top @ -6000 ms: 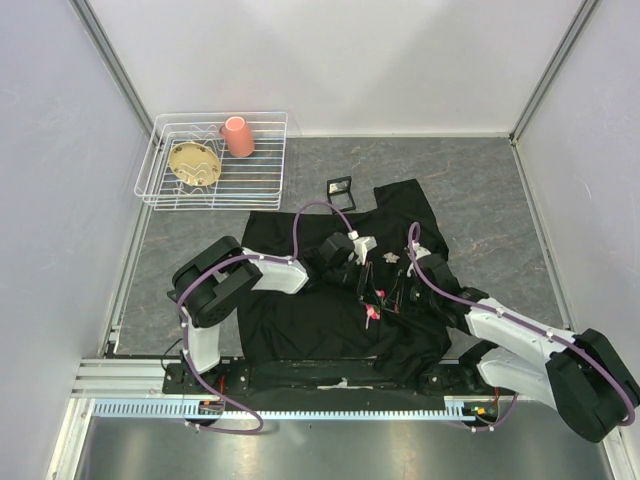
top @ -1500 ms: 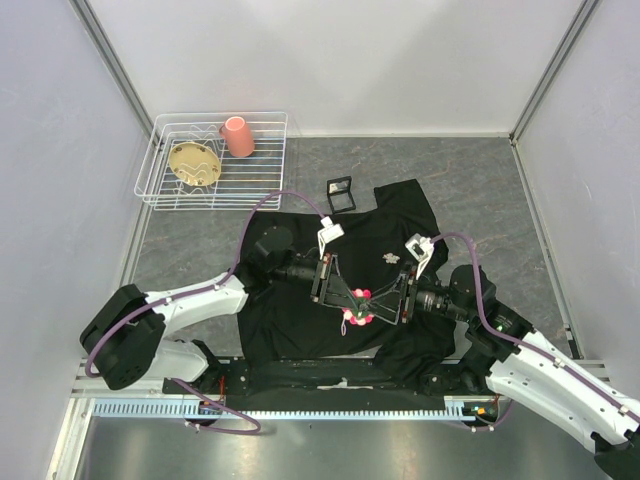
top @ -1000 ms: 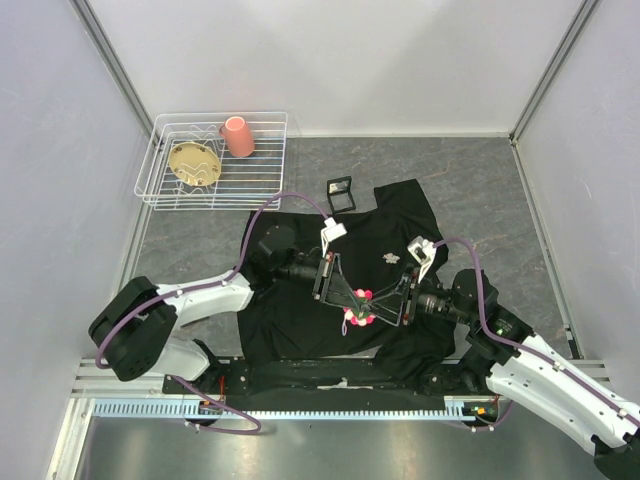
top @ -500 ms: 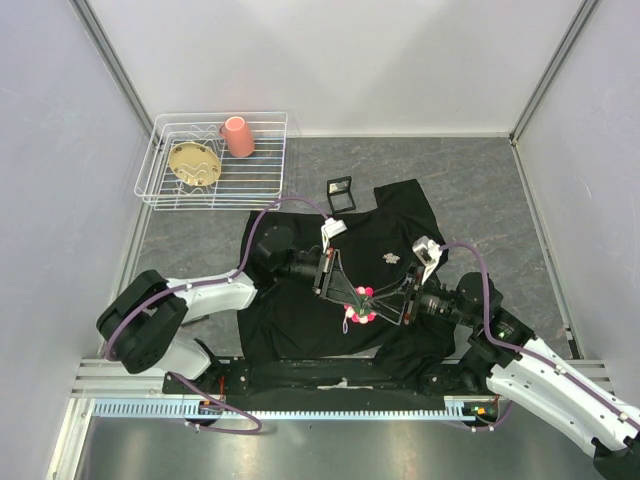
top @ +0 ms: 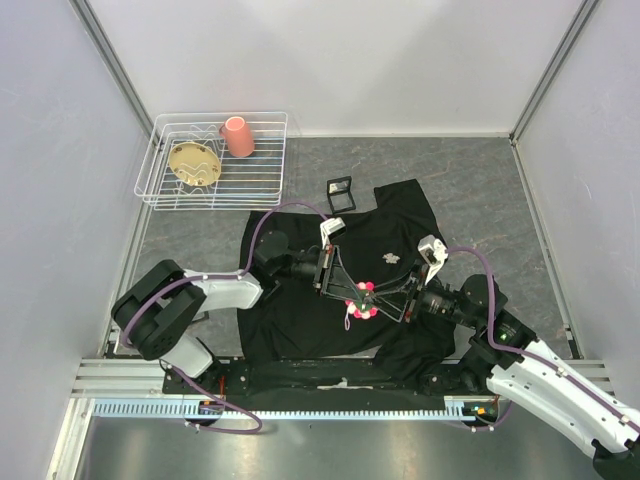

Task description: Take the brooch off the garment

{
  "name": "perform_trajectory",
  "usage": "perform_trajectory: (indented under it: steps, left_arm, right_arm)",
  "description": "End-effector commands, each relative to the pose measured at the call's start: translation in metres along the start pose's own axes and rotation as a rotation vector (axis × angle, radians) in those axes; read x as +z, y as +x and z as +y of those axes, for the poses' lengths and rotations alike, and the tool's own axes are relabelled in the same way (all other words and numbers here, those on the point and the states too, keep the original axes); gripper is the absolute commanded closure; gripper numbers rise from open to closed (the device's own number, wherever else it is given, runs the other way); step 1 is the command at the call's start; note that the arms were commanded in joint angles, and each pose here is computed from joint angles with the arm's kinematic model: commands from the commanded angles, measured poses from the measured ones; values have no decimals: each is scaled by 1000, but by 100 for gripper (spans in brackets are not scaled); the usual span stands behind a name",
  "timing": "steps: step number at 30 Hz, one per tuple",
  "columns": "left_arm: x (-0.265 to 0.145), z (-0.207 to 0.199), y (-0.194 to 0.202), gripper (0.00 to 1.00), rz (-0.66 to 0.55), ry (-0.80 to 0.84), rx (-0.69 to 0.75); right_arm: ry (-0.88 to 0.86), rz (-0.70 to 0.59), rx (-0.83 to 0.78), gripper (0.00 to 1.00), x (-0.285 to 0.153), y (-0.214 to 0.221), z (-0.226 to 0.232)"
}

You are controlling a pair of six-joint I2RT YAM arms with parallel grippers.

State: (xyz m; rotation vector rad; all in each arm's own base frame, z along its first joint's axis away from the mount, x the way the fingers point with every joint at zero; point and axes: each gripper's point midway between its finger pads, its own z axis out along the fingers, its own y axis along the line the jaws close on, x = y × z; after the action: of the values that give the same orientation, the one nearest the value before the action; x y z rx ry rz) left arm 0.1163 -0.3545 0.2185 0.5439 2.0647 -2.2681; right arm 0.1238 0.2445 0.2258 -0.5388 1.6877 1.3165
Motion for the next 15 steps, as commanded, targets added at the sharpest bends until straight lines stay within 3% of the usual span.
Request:
perform_trajectory:
  steps: [1, 15]
  left_arm:
    - [3, -24, -12, 98, -56, 77, -7]
    - [3, -32, -15, 98, -69, 112, -38]
  right_arm:
    - [22, 44, -63, 71, 2, 15, -12]
    - [74, 36, -89, 75, 2, 20, -26]
